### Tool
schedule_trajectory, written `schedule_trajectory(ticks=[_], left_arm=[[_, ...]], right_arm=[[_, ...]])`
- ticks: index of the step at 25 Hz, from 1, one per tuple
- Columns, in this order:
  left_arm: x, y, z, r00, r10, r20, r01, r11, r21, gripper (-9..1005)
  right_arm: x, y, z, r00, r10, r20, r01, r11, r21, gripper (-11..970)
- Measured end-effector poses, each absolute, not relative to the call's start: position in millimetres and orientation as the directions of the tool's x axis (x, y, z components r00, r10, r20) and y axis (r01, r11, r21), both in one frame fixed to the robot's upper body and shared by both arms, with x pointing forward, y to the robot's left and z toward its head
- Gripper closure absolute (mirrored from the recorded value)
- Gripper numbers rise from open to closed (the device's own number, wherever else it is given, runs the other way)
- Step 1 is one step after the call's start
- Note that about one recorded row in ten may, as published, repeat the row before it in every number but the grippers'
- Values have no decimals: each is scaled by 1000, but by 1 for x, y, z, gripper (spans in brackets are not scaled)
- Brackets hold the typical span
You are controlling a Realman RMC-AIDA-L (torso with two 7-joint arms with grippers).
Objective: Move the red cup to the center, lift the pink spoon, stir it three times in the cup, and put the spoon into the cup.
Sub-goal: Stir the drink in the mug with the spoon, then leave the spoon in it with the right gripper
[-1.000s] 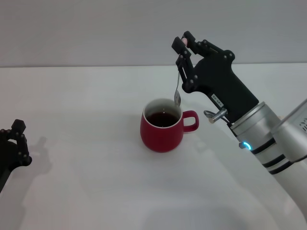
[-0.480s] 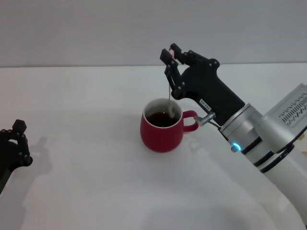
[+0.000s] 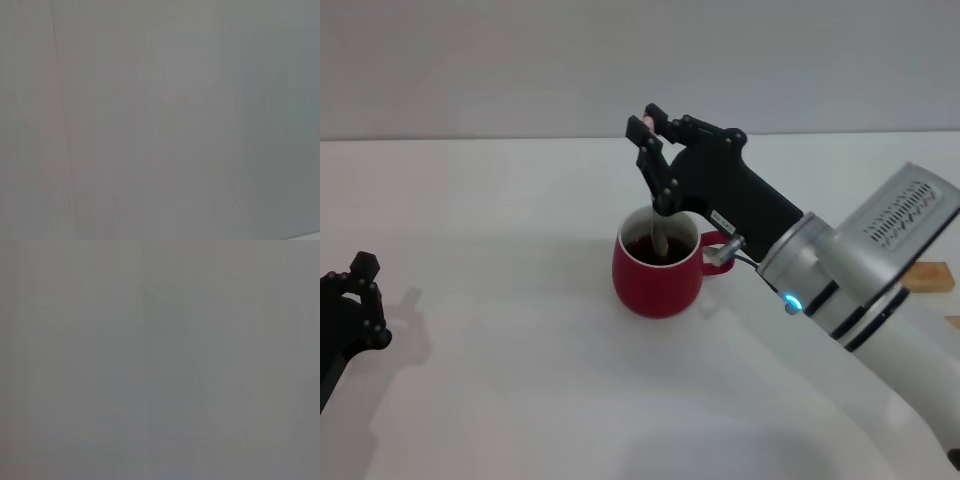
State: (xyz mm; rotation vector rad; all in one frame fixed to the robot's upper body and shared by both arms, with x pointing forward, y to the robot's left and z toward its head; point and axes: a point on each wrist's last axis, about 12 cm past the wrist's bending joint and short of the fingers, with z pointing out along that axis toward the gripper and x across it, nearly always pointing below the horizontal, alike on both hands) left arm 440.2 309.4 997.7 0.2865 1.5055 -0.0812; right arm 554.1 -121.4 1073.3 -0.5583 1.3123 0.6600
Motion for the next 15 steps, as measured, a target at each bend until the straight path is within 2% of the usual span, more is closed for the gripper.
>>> schedule_trajectory(ticks=[15], left_arm=[[440,311,998,70,127,-989,226,964,139,998]], right_arm=[[550,-116,1064,72,86,-994,-727,687,7,925]])
